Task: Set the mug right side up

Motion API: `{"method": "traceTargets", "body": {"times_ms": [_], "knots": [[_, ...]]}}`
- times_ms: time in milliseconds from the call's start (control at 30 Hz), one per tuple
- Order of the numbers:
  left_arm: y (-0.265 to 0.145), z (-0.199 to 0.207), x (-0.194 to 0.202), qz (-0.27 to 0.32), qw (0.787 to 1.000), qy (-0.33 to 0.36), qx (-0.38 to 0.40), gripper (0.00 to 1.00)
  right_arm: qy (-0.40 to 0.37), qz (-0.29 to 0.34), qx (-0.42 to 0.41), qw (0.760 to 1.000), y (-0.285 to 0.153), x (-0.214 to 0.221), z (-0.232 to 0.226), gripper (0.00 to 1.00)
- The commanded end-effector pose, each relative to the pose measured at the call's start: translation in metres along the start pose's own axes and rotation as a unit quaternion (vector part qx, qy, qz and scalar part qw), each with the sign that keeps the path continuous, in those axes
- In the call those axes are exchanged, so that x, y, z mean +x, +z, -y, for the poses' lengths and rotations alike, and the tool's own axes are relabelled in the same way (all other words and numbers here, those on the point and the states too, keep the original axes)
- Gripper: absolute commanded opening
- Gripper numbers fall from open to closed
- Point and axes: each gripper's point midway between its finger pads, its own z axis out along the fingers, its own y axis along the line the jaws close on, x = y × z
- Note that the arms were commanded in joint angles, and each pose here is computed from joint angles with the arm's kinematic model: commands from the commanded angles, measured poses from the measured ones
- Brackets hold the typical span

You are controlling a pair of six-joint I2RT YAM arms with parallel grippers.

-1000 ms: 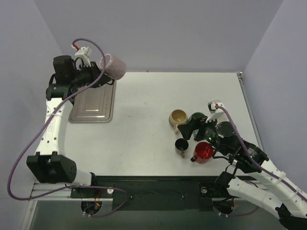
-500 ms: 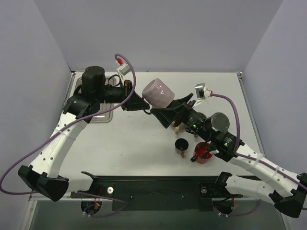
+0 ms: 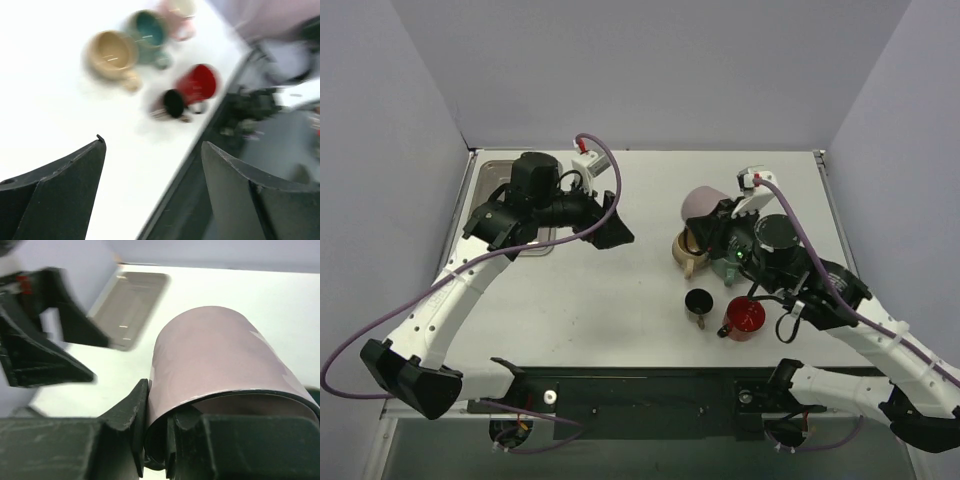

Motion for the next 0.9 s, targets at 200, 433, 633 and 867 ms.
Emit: {"method": "traceTargets", "body": {"times_ms": [200,433,633,867], "knots": [[-0.087,-0.193,0.025,0.063,0.920,0.087,-0.376,0.88,-0.043,-0.297,0.454,0.839,-0.155,0.111,0.225,0.00],[-0.099,-0.239,0.050,0.075,0.914,0.051,-0.396,0.89,0.104,-0.277,0.467,0.833,-0.146,0.162,0.263,0.00],[-0.101,-0.272,0.075,0.065,0.911,0.011,-0.408,0.90,0.207,-0.296,0.473,0.803,-0.136,0.218,0.304,0.00],[-0.102,-0.278,0.082,0.069,0.913,-0.004,-0.403,0.90,0.258,-0.295,0.465,0.793,-0.124,0.233,0.323,0.15]]}}
